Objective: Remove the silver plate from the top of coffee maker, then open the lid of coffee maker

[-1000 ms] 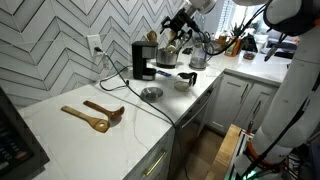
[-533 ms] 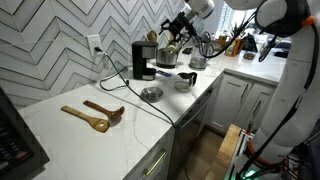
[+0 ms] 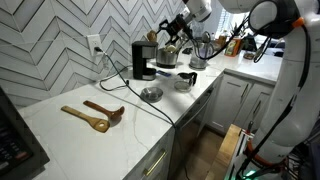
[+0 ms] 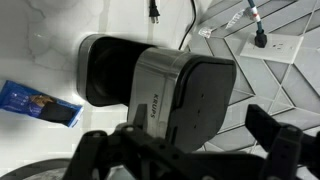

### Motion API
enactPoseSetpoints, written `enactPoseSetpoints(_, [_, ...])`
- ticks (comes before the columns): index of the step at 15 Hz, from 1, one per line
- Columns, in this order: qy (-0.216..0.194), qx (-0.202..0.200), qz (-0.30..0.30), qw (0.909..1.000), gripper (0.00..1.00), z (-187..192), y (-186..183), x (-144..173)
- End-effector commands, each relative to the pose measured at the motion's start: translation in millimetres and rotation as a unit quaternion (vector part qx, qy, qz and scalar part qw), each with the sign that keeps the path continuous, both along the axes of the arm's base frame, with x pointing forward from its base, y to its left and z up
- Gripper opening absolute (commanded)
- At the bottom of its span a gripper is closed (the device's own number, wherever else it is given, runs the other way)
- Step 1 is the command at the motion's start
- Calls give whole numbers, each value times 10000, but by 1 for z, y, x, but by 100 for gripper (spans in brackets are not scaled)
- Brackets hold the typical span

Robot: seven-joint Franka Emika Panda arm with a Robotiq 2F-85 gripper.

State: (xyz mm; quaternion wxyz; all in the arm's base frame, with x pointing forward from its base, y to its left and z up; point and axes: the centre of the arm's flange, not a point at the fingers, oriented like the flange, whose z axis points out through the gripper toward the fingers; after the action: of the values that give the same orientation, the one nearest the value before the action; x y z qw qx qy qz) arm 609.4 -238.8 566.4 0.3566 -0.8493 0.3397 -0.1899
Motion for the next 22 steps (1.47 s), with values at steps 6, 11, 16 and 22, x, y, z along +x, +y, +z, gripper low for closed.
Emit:
enactPoseSetpoints(6, [-215,255,129,9994,100,-18,-5,26])
enactPoseSetpoints(11, [-414,345,170,9984,100,-19,-3,33])
enactPoseSetpoints(16, [-519,362,185,9978,100,-21,-4,36])
enactPoseSetpoints(22, [-566,363,191,9976,100,-20,-5,37])
